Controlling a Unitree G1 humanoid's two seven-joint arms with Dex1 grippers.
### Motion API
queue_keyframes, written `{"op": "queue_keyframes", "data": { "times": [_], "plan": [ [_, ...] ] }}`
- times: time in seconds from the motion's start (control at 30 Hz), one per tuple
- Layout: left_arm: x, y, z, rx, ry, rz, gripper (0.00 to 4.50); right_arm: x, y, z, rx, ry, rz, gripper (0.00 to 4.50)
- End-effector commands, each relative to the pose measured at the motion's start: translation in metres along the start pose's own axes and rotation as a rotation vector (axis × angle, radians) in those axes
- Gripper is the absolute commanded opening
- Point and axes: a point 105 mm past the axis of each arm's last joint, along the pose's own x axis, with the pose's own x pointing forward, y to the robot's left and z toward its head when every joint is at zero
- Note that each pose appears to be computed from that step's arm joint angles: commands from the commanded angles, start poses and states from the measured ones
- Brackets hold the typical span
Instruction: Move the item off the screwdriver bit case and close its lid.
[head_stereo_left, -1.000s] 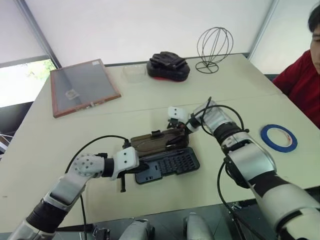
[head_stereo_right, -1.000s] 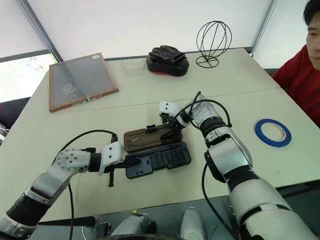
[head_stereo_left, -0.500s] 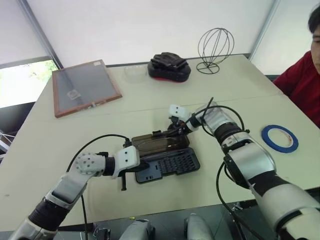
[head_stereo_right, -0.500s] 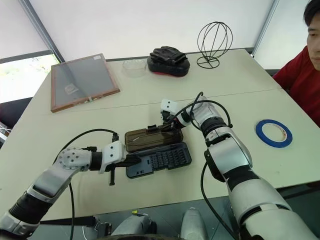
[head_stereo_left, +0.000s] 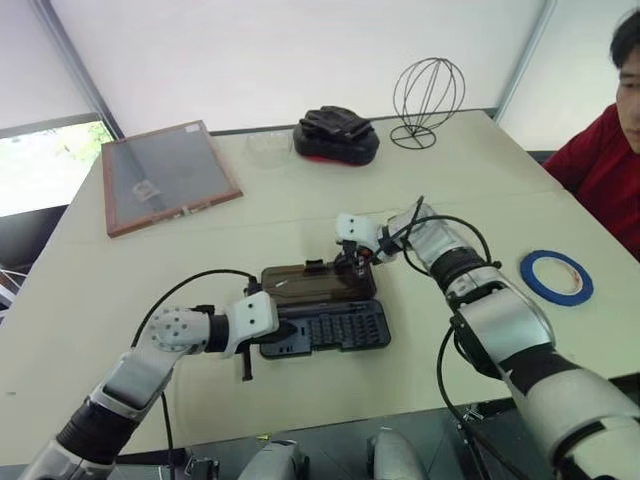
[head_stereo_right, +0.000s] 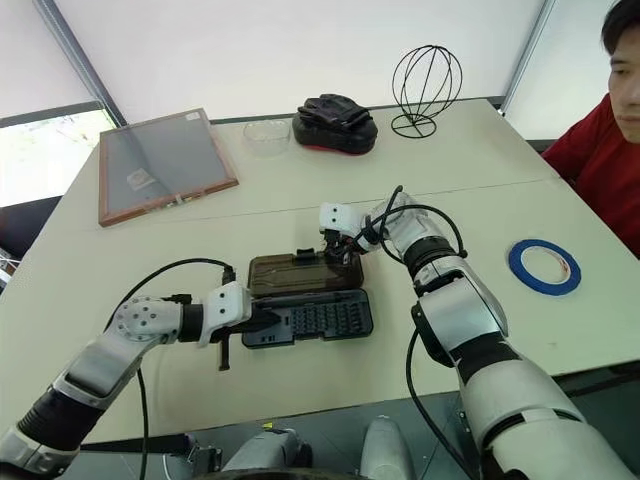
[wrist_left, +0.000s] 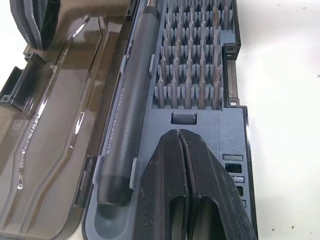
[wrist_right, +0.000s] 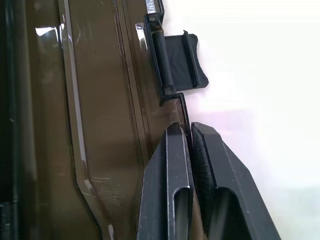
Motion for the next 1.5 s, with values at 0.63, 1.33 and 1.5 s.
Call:
{"op": "queue_keyframes", "data": {
  "times": [0.63,1.33,1.5],
  "plan": [
    [0.006,0.000,-0.001,-0.106,-0.042,-0.017,0.00,-0.089,0.002,0.037,-0.492,-0.067,-0.552,0.02],
    [-0.077,0.151,0.013,-0.549,-0.403,0.626,0.00,-0.090,0.004,0.046,-0.628,-0.077,-0.595,0.02],
    [-0.036,0.144,-0.012,-0.566,-0.334,0.497,0.00,-0.086,0.006,0.048,-0.633,-0.087,-0.581,0.02]
  ]
}}
